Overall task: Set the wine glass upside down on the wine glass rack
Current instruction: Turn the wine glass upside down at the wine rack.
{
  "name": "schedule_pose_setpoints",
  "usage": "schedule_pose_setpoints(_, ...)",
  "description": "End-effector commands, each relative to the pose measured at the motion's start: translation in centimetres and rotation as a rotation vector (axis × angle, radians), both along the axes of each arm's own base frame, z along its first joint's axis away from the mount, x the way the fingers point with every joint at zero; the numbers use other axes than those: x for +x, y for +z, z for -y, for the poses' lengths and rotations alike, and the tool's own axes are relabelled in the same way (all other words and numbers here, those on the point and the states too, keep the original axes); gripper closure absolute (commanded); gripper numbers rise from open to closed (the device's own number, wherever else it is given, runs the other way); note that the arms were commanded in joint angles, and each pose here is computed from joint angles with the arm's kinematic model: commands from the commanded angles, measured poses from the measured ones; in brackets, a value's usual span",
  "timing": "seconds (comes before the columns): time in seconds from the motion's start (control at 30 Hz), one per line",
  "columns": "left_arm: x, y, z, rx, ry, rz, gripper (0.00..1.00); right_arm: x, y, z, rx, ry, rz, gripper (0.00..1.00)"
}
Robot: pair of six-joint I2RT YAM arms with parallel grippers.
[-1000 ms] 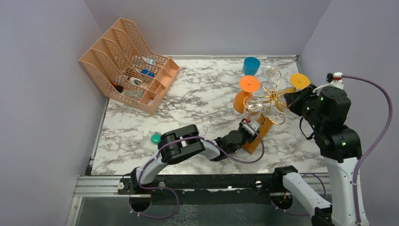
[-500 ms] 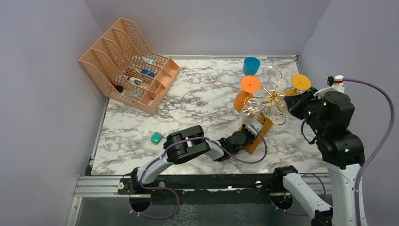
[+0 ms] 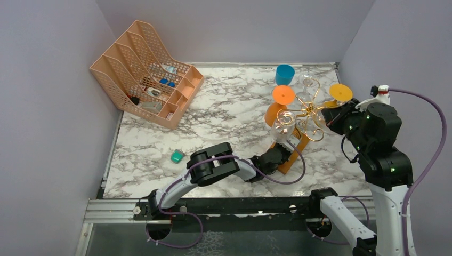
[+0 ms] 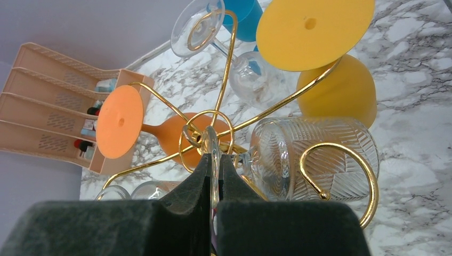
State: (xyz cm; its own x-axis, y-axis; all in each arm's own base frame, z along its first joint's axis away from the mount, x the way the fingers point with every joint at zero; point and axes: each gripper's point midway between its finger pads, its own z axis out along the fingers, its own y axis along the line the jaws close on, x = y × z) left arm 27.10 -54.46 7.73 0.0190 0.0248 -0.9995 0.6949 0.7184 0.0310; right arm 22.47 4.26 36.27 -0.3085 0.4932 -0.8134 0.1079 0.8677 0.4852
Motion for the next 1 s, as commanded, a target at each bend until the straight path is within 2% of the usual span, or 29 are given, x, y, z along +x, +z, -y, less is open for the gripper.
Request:
schedule_pose_setpoints(0.0, 1.3, 1.3, -0.5, -0.009, 0.074, 0.036, 1.00, 0.2, 1.7, -1.6, 0.045, 0.073, 0.045, 0.99)
schedule_pose_setpoints(0.57, 6.7, 4.0, -6.1, 0.049, 0.273, 0.108, 1.00, 2.0, 3.7, -3.7, 0.134, 0.149, 0.111, 0.99)
schedule_pose_setpoints(0.73, 7.6, 4.2, -7.6, 0.057, 0.286, 0.103, 1.00, 2.3, 3.1, -3.7, 0.178, 0.128, 0.097, 0.99)
schedule_pose_setpoints(0.97, 7.2, 3.5, -7.1, 0.075, 0.248, 0.084, 1.00, 2.5, 2.0, -3.5, 0.255, 0.076, 0.083, 0.99)
